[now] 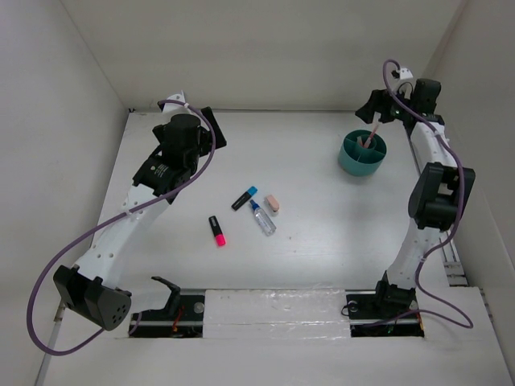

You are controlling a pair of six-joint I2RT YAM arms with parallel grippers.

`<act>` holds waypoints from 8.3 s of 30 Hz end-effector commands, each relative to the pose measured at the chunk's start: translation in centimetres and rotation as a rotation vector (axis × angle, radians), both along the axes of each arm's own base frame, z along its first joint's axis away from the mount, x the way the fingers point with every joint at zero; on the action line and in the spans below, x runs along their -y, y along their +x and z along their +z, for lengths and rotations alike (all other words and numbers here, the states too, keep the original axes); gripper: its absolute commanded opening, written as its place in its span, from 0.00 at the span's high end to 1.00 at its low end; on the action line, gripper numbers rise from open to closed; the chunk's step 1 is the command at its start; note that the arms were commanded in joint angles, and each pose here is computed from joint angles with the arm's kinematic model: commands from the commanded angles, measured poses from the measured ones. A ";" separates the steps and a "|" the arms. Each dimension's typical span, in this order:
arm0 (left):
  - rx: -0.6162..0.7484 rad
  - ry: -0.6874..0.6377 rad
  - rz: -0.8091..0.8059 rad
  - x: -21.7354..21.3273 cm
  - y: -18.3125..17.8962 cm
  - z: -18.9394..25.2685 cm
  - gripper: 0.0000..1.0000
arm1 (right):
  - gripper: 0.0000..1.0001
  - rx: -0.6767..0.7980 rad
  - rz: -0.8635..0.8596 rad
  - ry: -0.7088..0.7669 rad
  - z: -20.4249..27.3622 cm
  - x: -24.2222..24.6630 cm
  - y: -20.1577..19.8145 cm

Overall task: Sort the stationery into containers
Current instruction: Place the stationery in the storage box, then pick up the stationery from the center of the board, then place the stationery in the storage box.

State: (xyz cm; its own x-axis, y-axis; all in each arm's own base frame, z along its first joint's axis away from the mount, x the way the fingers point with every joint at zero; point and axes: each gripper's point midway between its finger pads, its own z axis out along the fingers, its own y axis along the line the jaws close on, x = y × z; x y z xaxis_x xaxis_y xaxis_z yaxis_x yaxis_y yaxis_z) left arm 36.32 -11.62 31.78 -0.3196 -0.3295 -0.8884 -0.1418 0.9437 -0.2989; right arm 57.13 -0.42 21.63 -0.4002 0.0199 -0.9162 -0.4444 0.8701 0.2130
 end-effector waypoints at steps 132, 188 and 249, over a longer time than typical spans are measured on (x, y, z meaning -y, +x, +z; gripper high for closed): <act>0.057 -0.003 0.105 -2.3 -0.9 2.4 0.00 | 0.62 -0.450 0.292 -0.612 -17.7 -31.3 -22.1; 0.072 -0.032 0.037 -1.0 -0.8 2.5 0.00 | 1.00 0.239 -0.613 -0.017 4.2 9.7 -5.2; 0.088 -0.033 -0.015 -0.3 -0.9 2.9 0.00 | 0.81 0.305 -0.292 0.168 -2.2 7.6 -1.6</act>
State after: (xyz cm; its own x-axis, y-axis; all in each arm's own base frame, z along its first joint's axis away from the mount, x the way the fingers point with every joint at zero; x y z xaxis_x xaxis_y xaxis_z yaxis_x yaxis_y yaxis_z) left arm 35.69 -11.24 33.01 -0.2901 -0.3456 -0.8924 -0.1358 0.9380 -0.3191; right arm 54.49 -7.81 15.57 -0.1882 0.2833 -0.9404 -0.1791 0.9315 0.3165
